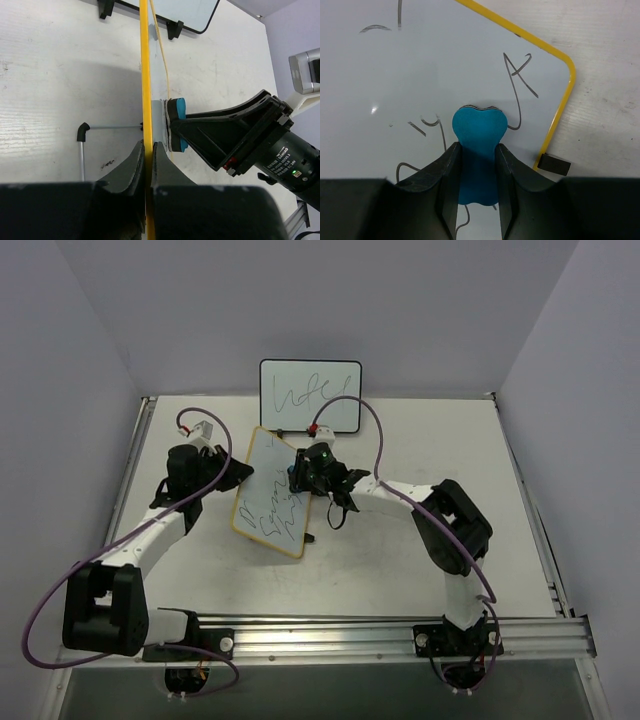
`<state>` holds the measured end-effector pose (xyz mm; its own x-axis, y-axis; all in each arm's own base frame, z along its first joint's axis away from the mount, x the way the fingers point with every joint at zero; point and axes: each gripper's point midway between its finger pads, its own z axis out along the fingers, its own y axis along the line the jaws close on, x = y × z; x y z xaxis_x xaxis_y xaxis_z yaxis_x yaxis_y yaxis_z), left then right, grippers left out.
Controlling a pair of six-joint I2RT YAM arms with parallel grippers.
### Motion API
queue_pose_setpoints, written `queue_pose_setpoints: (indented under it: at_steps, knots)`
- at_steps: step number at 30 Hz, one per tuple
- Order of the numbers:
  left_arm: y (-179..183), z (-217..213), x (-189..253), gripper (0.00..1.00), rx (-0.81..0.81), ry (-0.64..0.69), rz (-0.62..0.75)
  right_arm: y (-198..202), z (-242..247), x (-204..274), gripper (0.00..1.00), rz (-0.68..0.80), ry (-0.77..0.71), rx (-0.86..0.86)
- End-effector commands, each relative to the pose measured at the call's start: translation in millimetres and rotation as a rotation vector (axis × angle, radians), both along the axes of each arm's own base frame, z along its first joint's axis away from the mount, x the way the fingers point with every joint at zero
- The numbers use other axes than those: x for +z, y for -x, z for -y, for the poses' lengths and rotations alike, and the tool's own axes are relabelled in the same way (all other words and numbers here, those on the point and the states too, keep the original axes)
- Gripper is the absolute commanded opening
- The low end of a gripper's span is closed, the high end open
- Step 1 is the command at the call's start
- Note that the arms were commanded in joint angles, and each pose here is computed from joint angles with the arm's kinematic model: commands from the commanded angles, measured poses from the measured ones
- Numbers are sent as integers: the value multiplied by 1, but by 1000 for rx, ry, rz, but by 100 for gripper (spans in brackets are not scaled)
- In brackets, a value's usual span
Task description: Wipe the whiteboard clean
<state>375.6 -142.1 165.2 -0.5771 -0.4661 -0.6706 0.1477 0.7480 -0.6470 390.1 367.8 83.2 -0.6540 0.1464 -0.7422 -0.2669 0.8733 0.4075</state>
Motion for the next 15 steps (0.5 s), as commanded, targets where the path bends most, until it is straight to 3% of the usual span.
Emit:
queue_pose_setpoints:
  at_steps: [1,15]
  knots:
    - [7,11,-20,2,-64,-89,17,1,-22,19,0,10,-23,64]
    - [12,18,-27,2,-81,-234,11,-34,-83,59,0,-4,-182,185]
